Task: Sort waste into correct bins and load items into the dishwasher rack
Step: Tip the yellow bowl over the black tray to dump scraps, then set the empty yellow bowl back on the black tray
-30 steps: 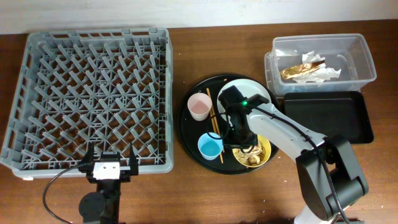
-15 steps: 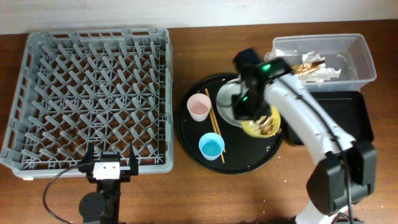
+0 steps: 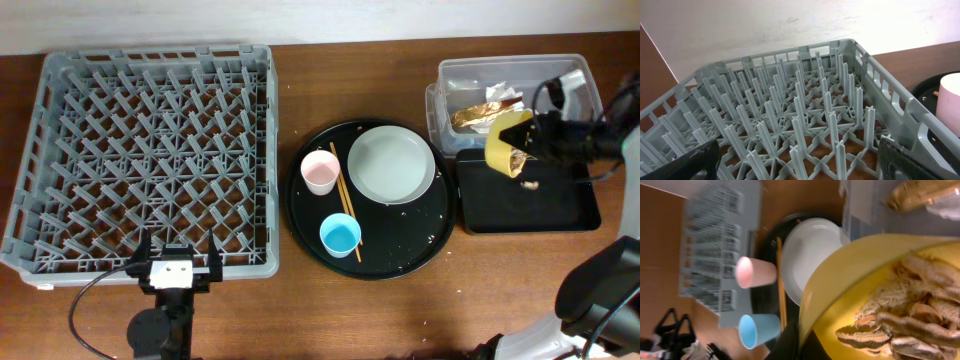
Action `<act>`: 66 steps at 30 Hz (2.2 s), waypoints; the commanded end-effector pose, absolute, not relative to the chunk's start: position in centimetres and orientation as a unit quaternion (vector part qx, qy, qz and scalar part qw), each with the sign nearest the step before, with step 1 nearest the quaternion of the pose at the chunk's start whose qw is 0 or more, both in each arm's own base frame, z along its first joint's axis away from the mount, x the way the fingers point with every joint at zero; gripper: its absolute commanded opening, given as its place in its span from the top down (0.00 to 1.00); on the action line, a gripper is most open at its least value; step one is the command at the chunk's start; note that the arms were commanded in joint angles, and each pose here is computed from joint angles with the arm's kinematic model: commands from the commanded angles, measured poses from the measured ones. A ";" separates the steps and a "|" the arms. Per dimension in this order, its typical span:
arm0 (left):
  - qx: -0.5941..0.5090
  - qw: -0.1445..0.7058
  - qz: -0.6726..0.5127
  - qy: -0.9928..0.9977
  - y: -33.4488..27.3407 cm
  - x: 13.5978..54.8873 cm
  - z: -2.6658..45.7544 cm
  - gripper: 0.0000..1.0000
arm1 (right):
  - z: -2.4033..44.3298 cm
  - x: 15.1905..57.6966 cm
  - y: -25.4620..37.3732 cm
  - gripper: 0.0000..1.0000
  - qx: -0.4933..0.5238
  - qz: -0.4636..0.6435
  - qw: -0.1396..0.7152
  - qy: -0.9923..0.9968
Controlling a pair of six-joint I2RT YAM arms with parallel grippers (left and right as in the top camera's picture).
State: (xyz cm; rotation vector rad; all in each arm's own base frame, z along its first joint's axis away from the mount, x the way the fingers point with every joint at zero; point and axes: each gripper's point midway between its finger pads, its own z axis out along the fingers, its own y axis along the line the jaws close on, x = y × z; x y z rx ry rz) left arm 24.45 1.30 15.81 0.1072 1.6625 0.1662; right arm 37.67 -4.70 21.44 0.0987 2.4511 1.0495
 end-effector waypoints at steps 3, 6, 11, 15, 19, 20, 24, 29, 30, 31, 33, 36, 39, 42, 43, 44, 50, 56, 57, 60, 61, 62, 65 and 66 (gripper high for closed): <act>0.048 0.669 0.082 0.737 1.5 24.5 15.6 0.01 | 21.8 36.7 -6.4 0.96 0.051 0.475 0.316 0.820; 0.048 0.669 0.082 0.737 1.5 24.5 15.6 0.01 | 20.2 36.1 -7.8 0.96 0.068 0.506 0.359 0.781; 0.048 0.669 0.082 0.737 1.5 24.5 15.6 0.01 | 18.4 36.1 -8.8 0.96 0.077 0.535 0.392 0.744; 0.048 0.669 0.082 0.737 1.5 24.5 15.6 0.00 | 19.5 36.2 -9.1 0.96 0.103 0.585 0.386 0.706; 0.048 0.669 0.082 0.737 1.5 24.5 15.6 0.01 | 19.5 36.1 -9.7 0.96 0.122 0.588 0.380 0.703; 0.048 0.669 0.082 0.737 1.5 24.5 15.6 0.00 | 19.5 36.1 -9.7 0.96 0.128 0.592 0.374 0.702; 0.048 0.669 0.082 0.737 1.5 24.5 15.6 0.01 | 19.5 36.0 -9.7 0.96 0.151 0.604 0.355 0.698; 0.048 0.669 0.082 0.737 1.5 24.5 15.6 0.01 | 19.7 35.8 -8.9 0.96 0.162 0.614 0.337 0.695; 0.048 0.669 0.082 0.737 1.5 24.5 15.6 0.01 | 19.5 36.0 -8.7 0.96 0.153 0.606 0.340 0.703; 0.048 0.669 0.082 0.737 1.5 24.5 15.6 0.01 | 18.8 36.1 -8.9 0.96 0.154 0.590 0.337 0.717; 0.048 0.669 0.082 0.737 1.5 24.5 15.6 0.01 | 17.4 35.9 -8.8 0.96 0.169 0.569 0.317 0.740; 0.048 0.669 0.082 0.737 1.5 24.5 15.6 0.01 | 18.6 35.7 -6.2 0.96 0.147 0.566 0.298 0.754; 0.048 0.669 0.082 0.737 1.5 24.5 15.6 0.01 | 20.0 34.8 -1.3 0.96 0.080 0.503 0.275 0.816; 0.048 0.669 0.082 0.737 1.5 24.5 15.6 0.01 | 19.9 33.1 3.9 0.96 0.025 0.382 0.235 0.893; 0.048 0.669 0.082 0.737 1.5 24.5 15.6 0.01 | 19.5 32.5 5.6 0.96 0.009 0.348 0.218 0.912; 0.048 0.669 0.082 0.737 1.5 24.5 15.6 0.01 | 18.6 31.9 6.9 0.96 -0.002 0.317 0.198 0.927; 0.048 0.669 0.082 0.737 1.5 24.5 15.6 0.01 | 11.6 29.5 12.5 0.96 -0.070 0.151 0.085 0.982; 0.048 0.669 0.082 0.737 1.5 24.5 15.6 0.01 | 6.3 27.6 14.7 0.96 -0.094 0.126 -0.013 0.988; 0.048 0.669 0.082 0.737 1.5 24.5 15.6 0.01 | 5.8 27.4 14.7 0.96 -0.095 0.123 -0.022 0.988; 0.048 0.669 0.082 0.737 1.5 24.5 15.6 0.01 | 5.8 27.0 14.7 0.88 -0.094 0.123 -0.032 0.987; 0.048 0.669 0.082 0.737 1.5 24.5 15.6 0.01 | 6.1 27.0 14.7 0.82 -0.094 0.124 -0.033 0.987; 0.048 0.669 0.082 0.737 1.5 24.5 15.6 0.01 | 6.4 27.0 14.7 0.77 -0.094 0.123 -0.034 0.987; 0.048 0.669 0.082 0.737 1.5 24.5 15.6 0.01 | 8.3 27.8 15.0 0.70 -0.095 0.126 -0.024 0.987; 0.048 0.669 0.082 0.737 1.5 24.5 15.6 0.01 | 9.4 28.5 15.1 0.70 -0.095 0.129 -0.014 0.987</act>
